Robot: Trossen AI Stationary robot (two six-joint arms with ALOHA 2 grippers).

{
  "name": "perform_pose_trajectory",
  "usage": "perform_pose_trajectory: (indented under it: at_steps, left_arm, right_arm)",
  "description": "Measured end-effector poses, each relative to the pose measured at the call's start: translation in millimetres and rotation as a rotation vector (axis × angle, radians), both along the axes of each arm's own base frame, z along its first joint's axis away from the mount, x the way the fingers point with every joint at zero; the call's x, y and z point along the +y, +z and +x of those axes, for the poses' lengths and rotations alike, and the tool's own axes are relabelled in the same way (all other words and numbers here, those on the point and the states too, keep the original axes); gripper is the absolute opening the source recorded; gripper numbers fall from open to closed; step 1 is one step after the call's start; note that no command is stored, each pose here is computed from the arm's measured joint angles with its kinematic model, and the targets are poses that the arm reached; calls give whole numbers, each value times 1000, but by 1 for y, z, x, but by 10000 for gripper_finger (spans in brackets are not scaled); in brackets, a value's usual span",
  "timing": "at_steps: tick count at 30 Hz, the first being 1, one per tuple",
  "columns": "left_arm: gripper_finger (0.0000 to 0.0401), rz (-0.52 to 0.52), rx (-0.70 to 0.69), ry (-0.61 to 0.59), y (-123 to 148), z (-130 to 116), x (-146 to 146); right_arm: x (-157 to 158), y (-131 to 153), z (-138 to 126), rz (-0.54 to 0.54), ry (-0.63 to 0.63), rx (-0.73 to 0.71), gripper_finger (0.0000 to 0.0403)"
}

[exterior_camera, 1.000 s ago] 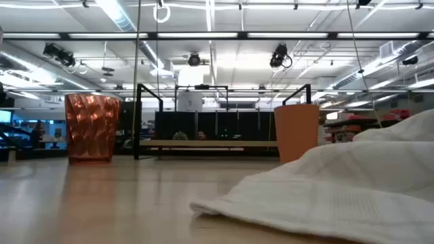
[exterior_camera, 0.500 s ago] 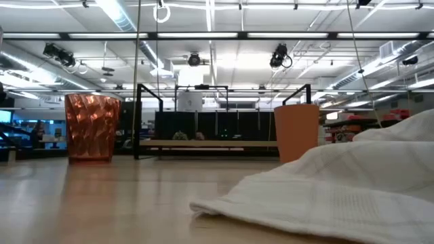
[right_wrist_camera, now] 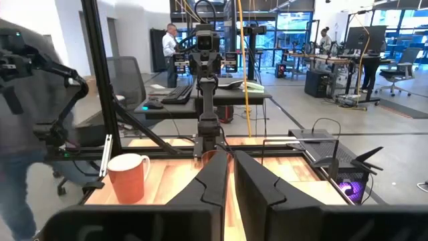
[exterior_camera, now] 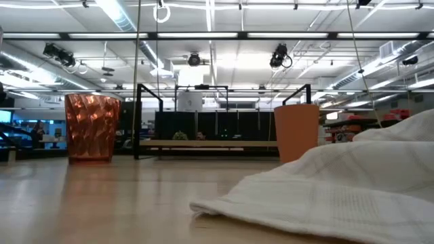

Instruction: Stack small to large cups/mugs on shelf

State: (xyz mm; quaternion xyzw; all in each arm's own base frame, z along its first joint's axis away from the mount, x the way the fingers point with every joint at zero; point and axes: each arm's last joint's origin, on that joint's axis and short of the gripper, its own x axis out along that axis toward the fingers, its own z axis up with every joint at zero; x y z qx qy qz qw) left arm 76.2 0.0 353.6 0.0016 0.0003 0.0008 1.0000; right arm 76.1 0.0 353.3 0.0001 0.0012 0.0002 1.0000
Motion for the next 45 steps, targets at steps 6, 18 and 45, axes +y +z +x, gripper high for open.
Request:
perform_pose_trajectory:
  at_steps: [6, 18, 45]
  left_arm:
    - [81, 0, 0, 0, 0, 0, 0]
    - [78, 0, 0, 0, 0, 0, 0]
    - [76, -298, -342, -49, 33, -6, 0]
  right_arm:
    - [0, 0, 0, 0, 0, 0, 36]
    - [0, 0, 0, 0, 0, 0, 36]
    - [0, 1, 0, 68, 0, -8, 36]
